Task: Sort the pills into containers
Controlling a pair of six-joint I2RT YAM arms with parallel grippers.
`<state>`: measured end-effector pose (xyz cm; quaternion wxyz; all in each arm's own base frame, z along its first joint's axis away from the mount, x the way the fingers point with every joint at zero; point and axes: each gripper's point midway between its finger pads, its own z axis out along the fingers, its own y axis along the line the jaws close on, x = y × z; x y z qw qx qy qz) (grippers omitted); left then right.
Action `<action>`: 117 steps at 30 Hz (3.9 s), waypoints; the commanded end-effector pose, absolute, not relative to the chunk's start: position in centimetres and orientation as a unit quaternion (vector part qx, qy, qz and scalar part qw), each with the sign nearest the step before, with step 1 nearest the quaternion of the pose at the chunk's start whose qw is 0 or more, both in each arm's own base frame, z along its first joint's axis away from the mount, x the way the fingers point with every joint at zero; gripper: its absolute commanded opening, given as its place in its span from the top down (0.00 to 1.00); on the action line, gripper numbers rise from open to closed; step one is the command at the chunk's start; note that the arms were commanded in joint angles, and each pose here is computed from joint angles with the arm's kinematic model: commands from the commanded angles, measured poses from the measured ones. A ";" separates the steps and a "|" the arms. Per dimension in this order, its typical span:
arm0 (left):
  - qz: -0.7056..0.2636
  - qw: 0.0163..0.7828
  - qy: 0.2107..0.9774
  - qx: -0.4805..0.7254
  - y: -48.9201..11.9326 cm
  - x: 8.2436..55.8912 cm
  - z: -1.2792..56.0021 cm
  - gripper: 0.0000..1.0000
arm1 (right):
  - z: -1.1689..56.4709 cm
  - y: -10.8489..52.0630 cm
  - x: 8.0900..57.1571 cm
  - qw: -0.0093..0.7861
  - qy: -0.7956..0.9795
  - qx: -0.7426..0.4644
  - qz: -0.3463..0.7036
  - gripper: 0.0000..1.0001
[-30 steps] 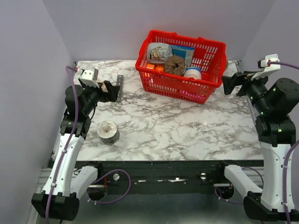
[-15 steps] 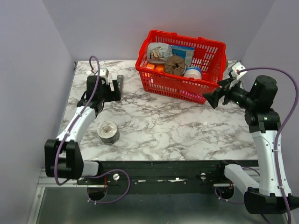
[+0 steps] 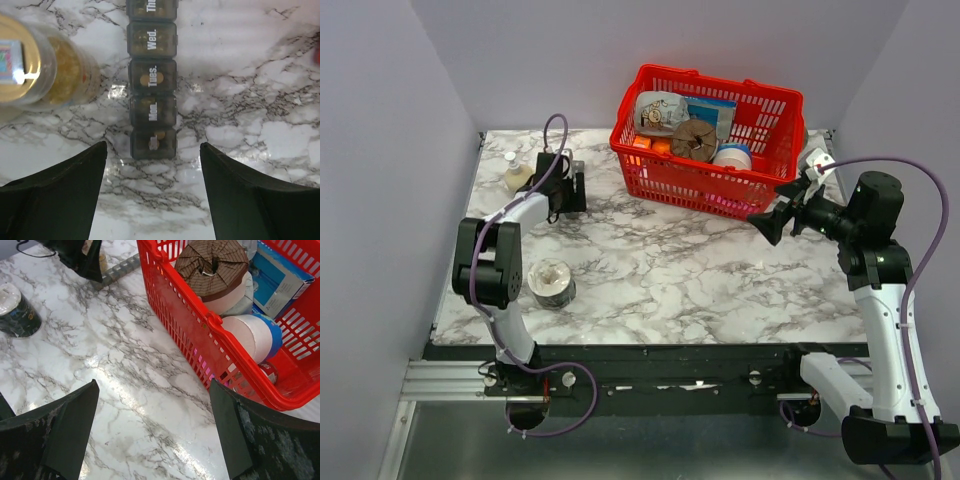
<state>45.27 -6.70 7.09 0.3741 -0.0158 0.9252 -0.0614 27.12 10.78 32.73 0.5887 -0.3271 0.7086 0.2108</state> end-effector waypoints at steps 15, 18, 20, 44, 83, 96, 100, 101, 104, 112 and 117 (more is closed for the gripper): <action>-0.016 0.259 0.966 -0.012 -6.9 48.0 1.6 0.41 | 33.9 11.0 26.6 0.603 0.690 -0.342 0.209 0.00; -0.020 0.255 0.967 -0.013 -7.0 47.9 1.5 0.52 | 34.0 11.0 26.4 0.603 0.690 -0.342 0.209 0.00; -0.025 0.255 0.967 -0.008 -7.2 47.7 1.9 0.57 | 34.0 10.9 26.3 0.604 0.690 -0.343 0.207 0.00; -0.181 0.231 0.943 0.159 -18.3 28.7 7.3 0.69 | 35.4 11.3 25.0 0.615 0.669 -0.364 0.204 0.00; -0.163 0.271 0.689 0.653 -29.1 18.6 3.5 0.16 | 9.4 15.9 17.2 0.391 0.444 -0.785 0.183 0.01; -0.167 0.282 0.678 0.658 -28.4 18.9 3.7 0.18 | 9.1 21.3 18.8 0.354 0.536 -0.721 0.258 0.09; -0.163 0.308 0.668 0.657 -28.4 19.2 4.4 0.19 | 7.4 20.7 19.0 0.311 0.582 -0.705 0.260 0.10; -0.159 0.312 0.667 0.657 -28.4 19.4 4.4 0.19 | 7.1 20.7 19.1 0.306 0.585 -0.705 0.260 0.11; -0.149 0.314 0.666 0.660 -28.3 19.8 4.2 0.21 | 6.1 20.5 19.2 0.294 0.595 -0.701 0.260 0.12; -0.152 0.330 0.663 0.654 -28.3 19.9 4.8 0.21 | 4.9 20.5 21.1 0.304 0.602 -0.705 0.220 0.16; -0.178 0.340 0.671 0.635 -28.4 19.5 6.0 0.18 | 5.1 21.0 21.0 0.325 0.573 -0.722 0.212 0.15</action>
